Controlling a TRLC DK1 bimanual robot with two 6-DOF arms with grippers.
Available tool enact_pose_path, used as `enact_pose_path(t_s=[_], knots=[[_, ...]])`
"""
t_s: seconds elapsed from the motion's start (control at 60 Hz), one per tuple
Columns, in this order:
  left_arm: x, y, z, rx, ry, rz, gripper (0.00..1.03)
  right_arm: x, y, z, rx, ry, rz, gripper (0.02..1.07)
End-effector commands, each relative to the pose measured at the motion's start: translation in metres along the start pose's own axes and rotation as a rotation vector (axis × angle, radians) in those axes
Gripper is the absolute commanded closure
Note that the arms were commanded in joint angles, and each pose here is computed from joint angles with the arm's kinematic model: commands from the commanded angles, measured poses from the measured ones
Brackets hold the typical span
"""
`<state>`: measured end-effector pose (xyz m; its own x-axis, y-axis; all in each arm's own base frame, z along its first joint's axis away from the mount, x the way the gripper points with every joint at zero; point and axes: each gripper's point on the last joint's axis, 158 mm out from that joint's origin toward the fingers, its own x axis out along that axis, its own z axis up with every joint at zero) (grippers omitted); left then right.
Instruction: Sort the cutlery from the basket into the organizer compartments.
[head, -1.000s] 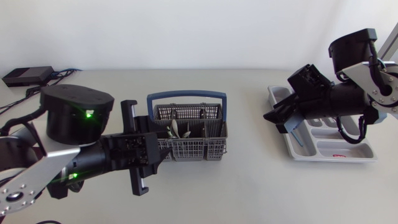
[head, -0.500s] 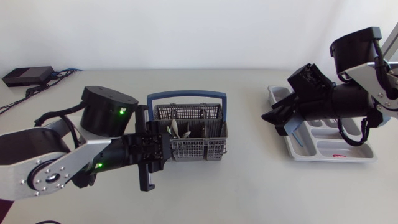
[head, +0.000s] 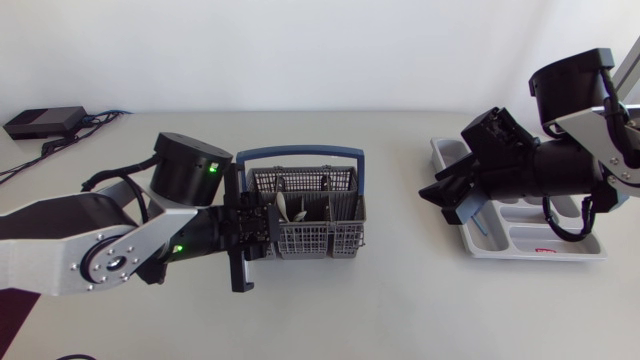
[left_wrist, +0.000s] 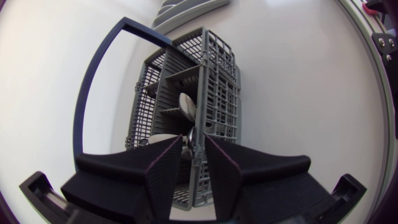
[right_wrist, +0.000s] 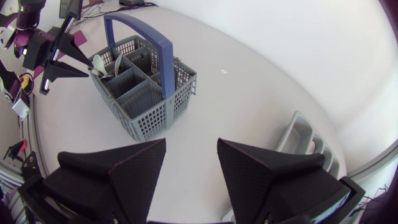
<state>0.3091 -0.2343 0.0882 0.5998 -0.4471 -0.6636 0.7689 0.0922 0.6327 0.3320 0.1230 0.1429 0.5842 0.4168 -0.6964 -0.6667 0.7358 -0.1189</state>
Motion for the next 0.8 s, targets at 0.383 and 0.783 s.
enact_pose_path(t_s=[0.383, 0.783], knots=[[0.012, 0.012, 0.003, 0.039, 0.000, 0.008, 0.92, 0.001, 0.010, -0.012, 0.015, 0.025, 0.017, 0.46], [0.015, 0.012, 0.001, 0.067, 0.019, 0.012, 1.00, -0.002, 0.011, -0.013, 0.009, 0.022, 0.016, 0.44]])
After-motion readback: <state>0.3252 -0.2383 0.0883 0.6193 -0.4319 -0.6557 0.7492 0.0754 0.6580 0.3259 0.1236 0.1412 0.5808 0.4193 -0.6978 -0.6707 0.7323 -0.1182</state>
